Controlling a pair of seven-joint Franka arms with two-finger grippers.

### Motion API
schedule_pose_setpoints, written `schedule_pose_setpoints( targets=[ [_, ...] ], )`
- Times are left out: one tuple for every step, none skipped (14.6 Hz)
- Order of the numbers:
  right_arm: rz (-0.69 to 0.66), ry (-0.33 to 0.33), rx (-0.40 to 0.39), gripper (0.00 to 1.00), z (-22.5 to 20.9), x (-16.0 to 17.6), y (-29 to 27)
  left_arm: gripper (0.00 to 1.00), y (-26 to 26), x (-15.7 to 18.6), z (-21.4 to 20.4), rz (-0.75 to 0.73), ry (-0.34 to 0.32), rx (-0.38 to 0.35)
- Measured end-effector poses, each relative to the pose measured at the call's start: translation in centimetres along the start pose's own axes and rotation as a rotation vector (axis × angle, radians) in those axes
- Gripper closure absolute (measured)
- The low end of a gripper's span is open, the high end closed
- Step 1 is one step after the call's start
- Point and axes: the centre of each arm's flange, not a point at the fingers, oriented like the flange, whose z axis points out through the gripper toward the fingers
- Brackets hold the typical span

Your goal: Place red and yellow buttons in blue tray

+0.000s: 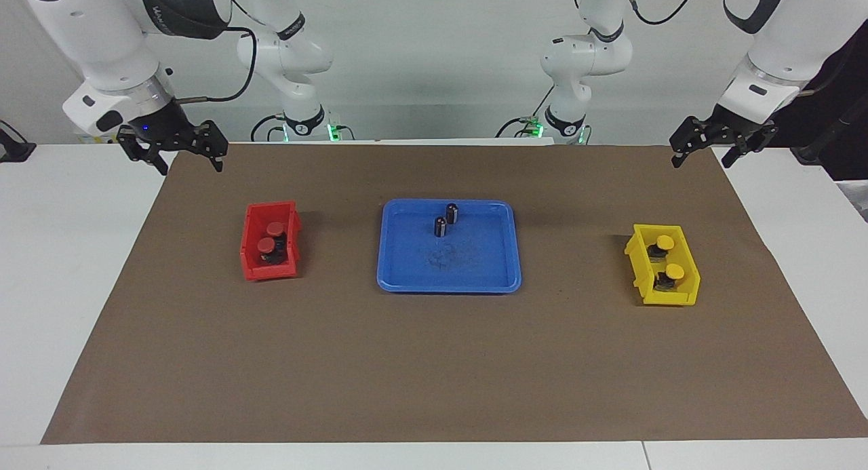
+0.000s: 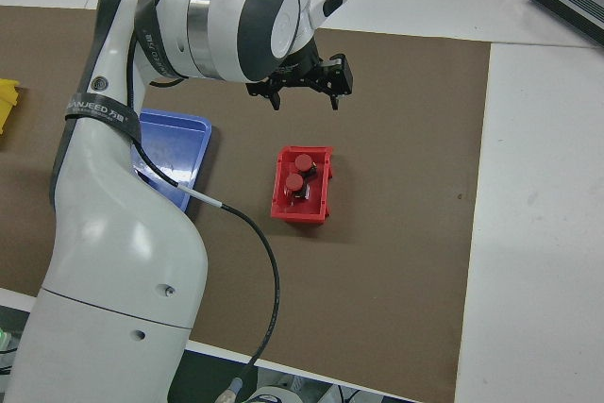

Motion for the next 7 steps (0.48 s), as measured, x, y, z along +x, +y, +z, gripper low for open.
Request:
schedule_pose_setpoints(
  targets=[
    [0.0, 0.0, 0.0, 0.0, 0.0, 0.0, 0.0, 0.0, 0.0, 0.0, 0.0, 0.0, 0.0, 0.0],
    [0.0, 0.0, 0.0, 0.0, 0.0, 0.0, -0.02, 0.0, 0.0, 0.0, 0.0, 0.0, 0.0, 0.0],
    [-0.001, 0.0, 0.0, 0.0, 0.0, 0.01, -0.06, 0.0, 0.0, 0.0, 0.0, 0.0, 0.0, 0.0],
    [-0.002, 0.0, 0.001, 0.0, -0.01, 0.02, -0.12, 0.0, 0.0, 0.0, 0.0, 0.0, 0.0, 0.0],
    [-0.002, 0.0, 0.001, 0.0, -0.01, 0.03, -0.16, 0.0, 0.0, 0.0, 0.0, 0.0, 0.0, 0.0],
    [-0.002, 0.0, 0.001, 0.0, 0.0, 0.03, -0.18, 0.0, 0.0, 0.0, 0.0, 0.0, 0.0, 0.0],
    [-0.002, 0.0, 0.001, 0.0, 0.01, 0.02, -0.17, 0.0, 0.0, 0.0, 0.0, 0.0, 0.0, 0.0]
  ],
)
